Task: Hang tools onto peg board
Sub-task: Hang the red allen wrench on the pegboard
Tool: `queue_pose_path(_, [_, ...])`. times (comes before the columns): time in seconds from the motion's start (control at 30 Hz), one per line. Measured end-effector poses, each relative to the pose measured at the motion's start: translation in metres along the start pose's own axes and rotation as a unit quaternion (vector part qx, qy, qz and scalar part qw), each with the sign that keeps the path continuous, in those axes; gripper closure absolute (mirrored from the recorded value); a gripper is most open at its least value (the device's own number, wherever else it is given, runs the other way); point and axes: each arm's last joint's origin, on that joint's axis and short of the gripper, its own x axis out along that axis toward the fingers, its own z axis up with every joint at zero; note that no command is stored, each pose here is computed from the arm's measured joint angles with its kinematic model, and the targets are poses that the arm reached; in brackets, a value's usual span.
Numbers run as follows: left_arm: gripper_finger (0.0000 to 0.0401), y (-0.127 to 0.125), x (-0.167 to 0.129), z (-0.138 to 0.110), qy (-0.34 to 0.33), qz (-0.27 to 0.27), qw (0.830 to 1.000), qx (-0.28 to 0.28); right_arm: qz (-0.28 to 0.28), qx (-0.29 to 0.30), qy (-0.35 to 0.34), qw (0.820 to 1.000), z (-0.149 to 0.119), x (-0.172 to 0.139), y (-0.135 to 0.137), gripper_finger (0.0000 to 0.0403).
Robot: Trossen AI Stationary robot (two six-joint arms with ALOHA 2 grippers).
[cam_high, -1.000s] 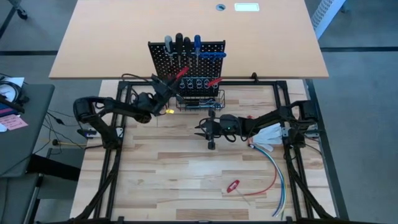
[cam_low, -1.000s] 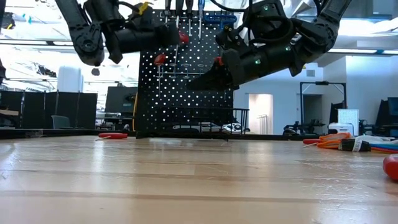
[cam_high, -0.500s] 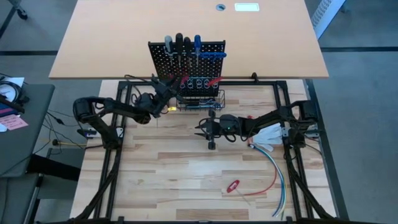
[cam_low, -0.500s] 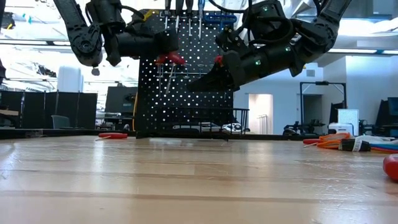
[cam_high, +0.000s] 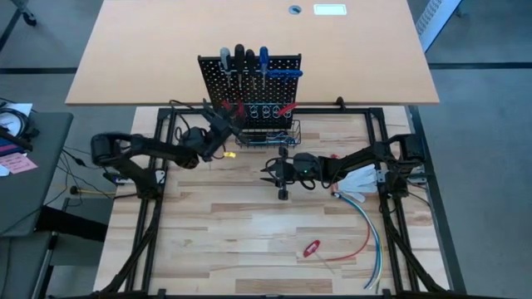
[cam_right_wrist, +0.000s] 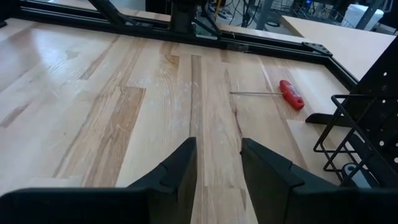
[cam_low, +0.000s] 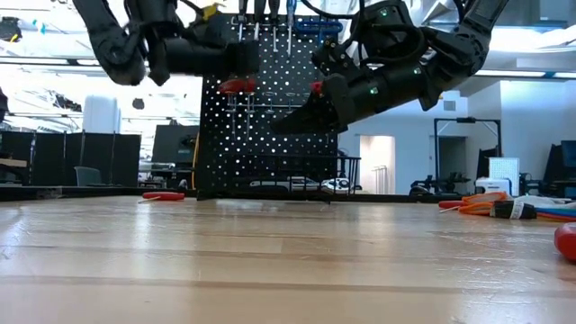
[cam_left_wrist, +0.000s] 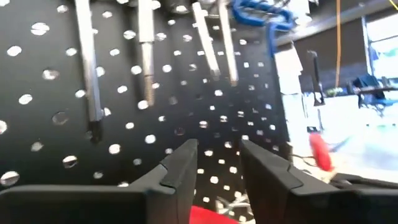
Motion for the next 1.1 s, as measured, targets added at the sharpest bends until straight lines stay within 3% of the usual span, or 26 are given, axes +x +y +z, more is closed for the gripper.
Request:
queue_pose_path(0.13, [0.027, -0.007, -0.01, 0.025, 0.032, -0.031, 0.999, 0.011, 0.0, 0.0, 0.002, 1.0, 0.0, 0.0, 0.0, 0.0271])
queue_pose_path(0.3, [0.0268, -0.012, -0.026, 0.064, 0.125, -0.076, 0.986, 0.077, 0.0, 0.0, 0.001, 1.0, 0.0, 0.0, 0.0, 0.0271])
queue_pose_path(0.43, [0.0272, -0.01, -0.05, 0.091, 0.231, -0.109, 0.961, 0.102, 0.0, 0.0, 0.0, 1.0, 0.0, 0.0, 0.0, 0.0271])
queue_pose_path(0.57, [0.0279, -0.005, -0.088, 0.098, 0.332, -0.109, 0.933, 0.081, 0.0, 0.0, -0.002, 1.0, 0.0, 0.0, 0.0, 0.0271])
queue_pose_path(0.7, [0.0286, 0.002, -0.124, 0.075, 0.432, -0.059, 0.9, 0.003, -0.001, 0.0, -0.004, 1.0, 0.001, 0.0, 0.0, 0.0271])
queue_pose_path(0.83, [0.0289, 0.005, -0.151, 0.028, 0.471, 0.017, 0.88, -0.052, -0.001, 0.0, -0.016, 1.0, 0.003, 0.0, 0.001, 0.0271])
queue_pose_path(0.93, [0.0279, 0.007, -0.162, -0.01, 0.469, 0.052, 0.878, -0.08, 0.001, -0.001, -0.025, 1.0, 0.005, 0.0, 0.003, 0.0271])
queue_pose_path(1.1, [0.0244, 0.018, -0.162, -0.053, 0.431, 0.109, 0.89, -0.103, 0.0, 0.0, -0.037, 0.999, 0.008, 0.0, 0.003, 0.0271])
